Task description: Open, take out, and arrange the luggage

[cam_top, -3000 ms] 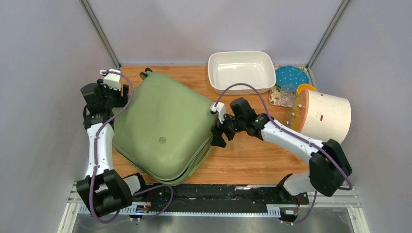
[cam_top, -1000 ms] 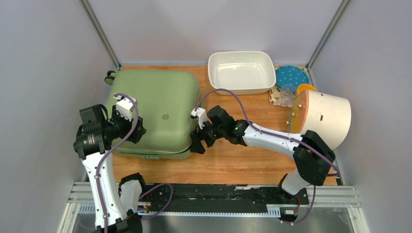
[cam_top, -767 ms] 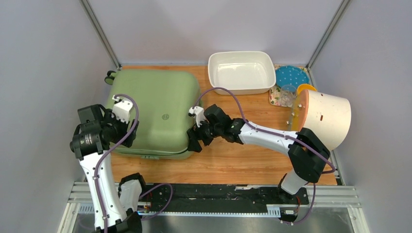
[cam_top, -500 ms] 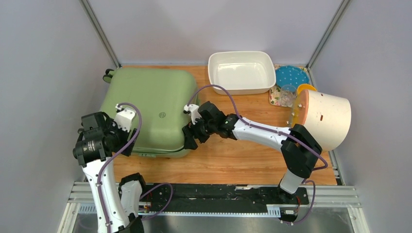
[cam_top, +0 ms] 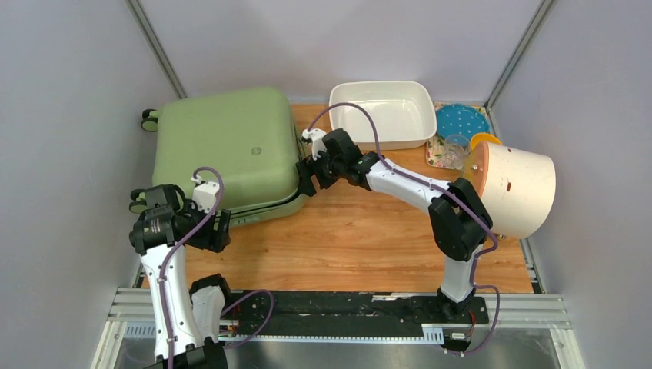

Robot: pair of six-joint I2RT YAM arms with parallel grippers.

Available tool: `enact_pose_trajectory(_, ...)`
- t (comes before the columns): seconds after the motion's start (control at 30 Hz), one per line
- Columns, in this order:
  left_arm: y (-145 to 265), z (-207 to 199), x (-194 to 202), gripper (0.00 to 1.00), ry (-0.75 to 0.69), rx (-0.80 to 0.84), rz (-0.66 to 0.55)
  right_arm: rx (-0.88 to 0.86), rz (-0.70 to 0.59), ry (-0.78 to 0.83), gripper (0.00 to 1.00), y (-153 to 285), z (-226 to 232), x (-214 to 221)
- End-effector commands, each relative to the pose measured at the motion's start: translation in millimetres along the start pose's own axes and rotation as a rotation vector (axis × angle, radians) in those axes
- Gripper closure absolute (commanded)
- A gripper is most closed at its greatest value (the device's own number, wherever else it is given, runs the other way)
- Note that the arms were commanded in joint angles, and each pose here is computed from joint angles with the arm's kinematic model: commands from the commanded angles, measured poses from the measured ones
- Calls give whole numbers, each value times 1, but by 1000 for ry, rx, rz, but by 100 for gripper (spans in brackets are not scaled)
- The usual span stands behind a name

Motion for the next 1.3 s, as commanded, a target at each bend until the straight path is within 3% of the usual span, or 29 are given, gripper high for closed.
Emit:
enact_pose_trajectory(0.0,-19,8,-13,21,76,-16,-78,41,-193,67,16,16,-16,-59)
enact_pose_trajectory(0.07,-22,20,-14,22,121,-90,-93,-5,-218,87,16,29,-3,-62)
enact_pose_trajectory(0.33,-34,35,-51,21,242,-199,-453,-119,-232,72,18,54,22,-43)
enact_pose_trajectory(0.6,-43,41,-57,20,248,-226,-567,-138,-221,71,19,56,25,-38)
enact_pose_trajectory(0.7,-38,10,-59,17,-14,-78,-565,-143,-205,63,19,56,24,-37)
enact_pose_trajectory(0.77,-23,-12,-63,14,-364,-5,-582,-144,-185,48,18,56,24,-32)
enact_pose_trajectory(0.8,-25,-23,-48,13,-414,45,-530,-150,-175,28,18,56,23,-30)
enact_pose_trajectory(0.83,-24,-24,-45,12,-565,39,-515,-152,-160,9,17,57,22,-26)
enact_pose_trajectory(0.9,-20,-49,-22,12,-634,194,-431,-160,-143,-20,17,57,20,-23)
enact_pose_trajectory(0.93,-19,-55,-19,12,-769,238,-434,-159,-134,-36,16,57,18,-21)
enact_pose_trajectory(1.0,-14,-70,-6,12,-777,362,-390,-161,-133,-40,16,58,17,-21)
enact_pose_trajectory(1.27,-27,-75,-18,12,-931,428,-520,-161,-130,-50,16,56,10,-22)
Point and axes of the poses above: each gripper's point midway between its finger pads, its own y axis back along the fingers, its own z axis along the line the jaws close on, x = y × z, the point moved 1 cm from there along y, back along the fingers, and after that the axes turned 2 degrees about -y, right-handed, at the moved point
